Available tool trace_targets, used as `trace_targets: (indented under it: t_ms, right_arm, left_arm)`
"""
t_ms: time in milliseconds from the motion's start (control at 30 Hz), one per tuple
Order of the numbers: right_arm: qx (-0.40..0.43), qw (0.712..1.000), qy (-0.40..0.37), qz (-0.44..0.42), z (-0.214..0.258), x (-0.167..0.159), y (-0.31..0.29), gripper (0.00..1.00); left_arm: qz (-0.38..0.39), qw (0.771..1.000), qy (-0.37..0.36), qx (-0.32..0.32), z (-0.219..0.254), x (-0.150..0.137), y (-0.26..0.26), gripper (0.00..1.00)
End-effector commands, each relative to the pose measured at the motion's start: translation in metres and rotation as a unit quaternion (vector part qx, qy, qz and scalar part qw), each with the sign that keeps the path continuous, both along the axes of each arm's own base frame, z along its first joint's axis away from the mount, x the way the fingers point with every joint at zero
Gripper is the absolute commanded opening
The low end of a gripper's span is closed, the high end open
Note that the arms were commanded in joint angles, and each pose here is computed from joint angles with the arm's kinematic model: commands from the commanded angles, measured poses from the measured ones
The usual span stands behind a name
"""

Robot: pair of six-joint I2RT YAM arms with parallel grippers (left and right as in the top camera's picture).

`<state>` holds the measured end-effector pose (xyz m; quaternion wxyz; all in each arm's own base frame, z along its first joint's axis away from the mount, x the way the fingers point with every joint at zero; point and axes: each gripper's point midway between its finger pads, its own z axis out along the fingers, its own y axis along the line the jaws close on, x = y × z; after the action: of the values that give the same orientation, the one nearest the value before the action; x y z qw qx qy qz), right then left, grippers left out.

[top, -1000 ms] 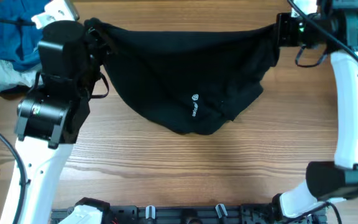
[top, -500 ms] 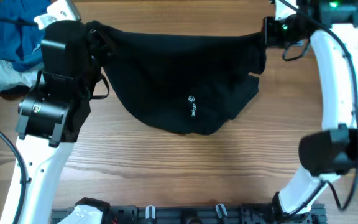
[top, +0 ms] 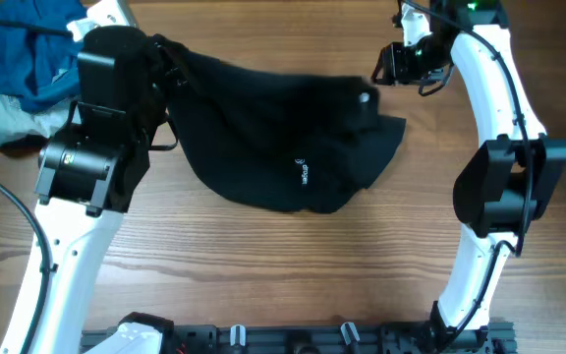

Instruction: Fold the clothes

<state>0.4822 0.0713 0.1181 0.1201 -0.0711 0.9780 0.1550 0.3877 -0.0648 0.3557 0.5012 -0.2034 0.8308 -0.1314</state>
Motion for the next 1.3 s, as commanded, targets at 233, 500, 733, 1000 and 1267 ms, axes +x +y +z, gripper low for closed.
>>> trace_targets:
  t_ms: [233, 500, 733, 1000, 1267]
  right_arm:
    - [0.032, 0.999, 0.019, 0.012, -0.021, -0.007, 0.011, 0.53]
    - [0.057, 0.994, 0.053, -0.072, -0.058, -0.010, 0.050, 0.53]
    - [-0.020, 0.989, 0.044, -0.140, -0.069, -0.009, 0.071, 0.57]
    - [-0.098, 0.976, 0.014, -0.196, -0.073, 0.000, 0.043, 0.56]
    - [-0.080, 0.982, 0.048, -0.163, -0.113, -0.002, 0.055, 0.50]
  left_arm:
    - [0.002, 1.000, -0.013, 0.002, 0.010, 0.001, 0.003, 0.04]
    - [0.001, 1.000, -0.013, 0.001, 0.010, 0.001, 0.003, 0.04]
    - [0.000, 1.000, -0.006, 0.003, 0.007, 0.000, 0.003, 0.04]
    - [0.001, 1.000, 0.000, 0.005, 0.004, -0.002, 0.003, 0.04]
    - [0.000, 1.000, 0.000, 0.007, 0.004, -0.002, 0.003, 0.04]
